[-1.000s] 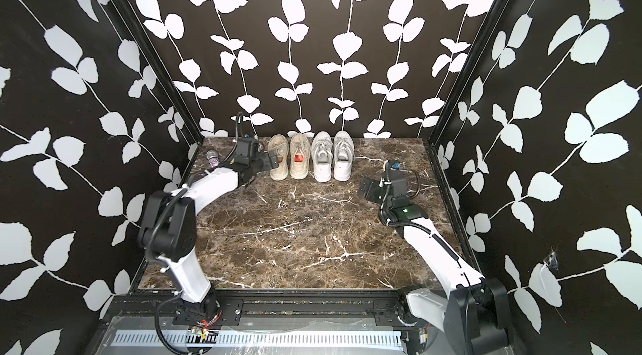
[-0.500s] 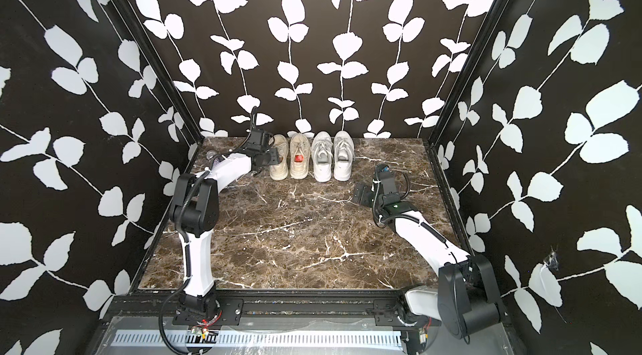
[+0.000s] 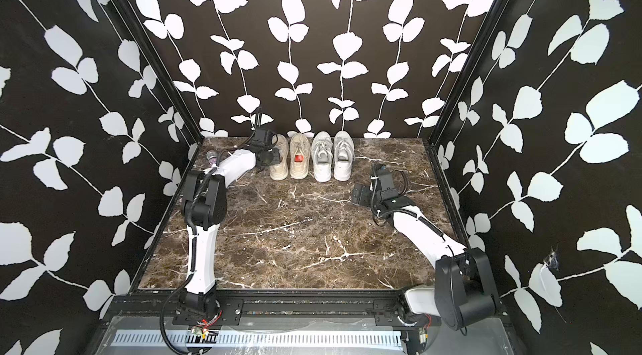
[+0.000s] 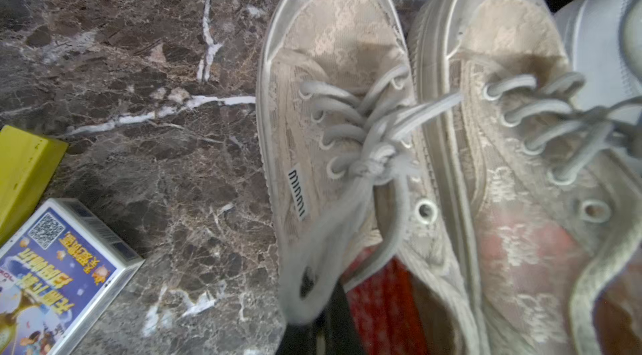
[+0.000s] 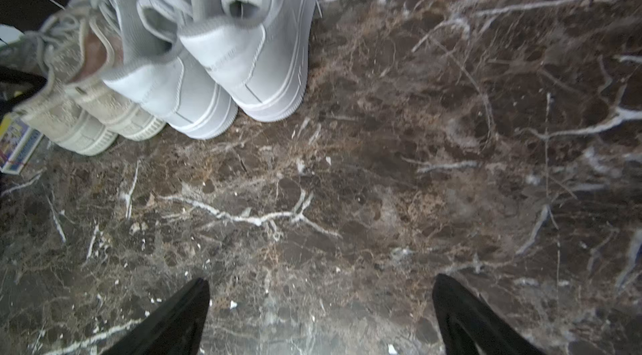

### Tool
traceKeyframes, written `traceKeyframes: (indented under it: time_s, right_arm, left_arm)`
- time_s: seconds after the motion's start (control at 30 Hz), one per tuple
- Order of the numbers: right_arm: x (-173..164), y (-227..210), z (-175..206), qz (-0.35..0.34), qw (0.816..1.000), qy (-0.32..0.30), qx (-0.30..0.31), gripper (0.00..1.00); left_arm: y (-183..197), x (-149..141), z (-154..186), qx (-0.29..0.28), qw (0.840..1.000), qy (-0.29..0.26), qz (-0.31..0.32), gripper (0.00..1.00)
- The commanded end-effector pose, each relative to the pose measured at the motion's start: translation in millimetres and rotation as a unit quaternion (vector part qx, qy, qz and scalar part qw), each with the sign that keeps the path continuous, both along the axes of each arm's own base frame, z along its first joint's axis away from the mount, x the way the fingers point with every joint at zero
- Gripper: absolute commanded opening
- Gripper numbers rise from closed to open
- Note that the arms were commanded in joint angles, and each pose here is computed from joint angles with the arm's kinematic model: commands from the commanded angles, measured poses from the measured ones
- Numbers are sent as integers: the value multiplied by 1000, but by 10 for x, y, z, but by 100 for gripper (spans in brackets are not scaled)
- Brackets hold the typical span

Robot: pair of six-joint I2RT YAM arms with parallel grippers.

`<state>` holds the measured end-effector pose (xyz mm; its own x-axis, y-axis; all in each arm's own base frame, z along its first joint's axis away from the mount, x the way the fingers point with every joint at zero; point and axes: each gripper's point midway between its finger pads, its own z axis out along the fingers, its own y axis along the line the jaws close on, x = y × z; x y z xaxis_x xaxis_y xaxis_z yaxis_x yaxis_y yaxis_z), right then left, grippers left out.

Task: Remove the insole from the shoe
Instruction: Move the shoe to the center of the board.

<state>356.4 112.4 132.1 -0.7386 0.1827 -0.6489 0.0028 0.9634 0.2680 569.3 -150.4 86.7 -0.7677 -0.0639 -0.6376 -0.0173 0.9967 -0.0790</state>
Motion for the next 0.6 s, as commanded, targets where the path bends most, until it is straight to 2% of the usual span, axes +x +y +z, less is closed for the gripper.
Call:
traceKeyframes:
  time_s: [0.0, 0.13, 0.4, 0.57]
  right_arm:
    - [-37, 107, 10, 20, 1000, 20, 7, 99]
    - [-132, 183, -109, 32, 998, 46, 1, 99]
    - [-255, 336, -123, 47, 998, 46, -1, 98]
    - [-298, 464, -60, 63, 997, 43, 7, 97]
  left_arm:
    - [149, -145, 271, 16, 1000, -3, 9, 0]
    - [202, -387, 422, -2, 1000, -11, 13, 0]
    - [103, -1072, 565, -91, 995, -24, 13, 0]
    - [-39, -1634, 545, -87, 996, -14, -10, 0]
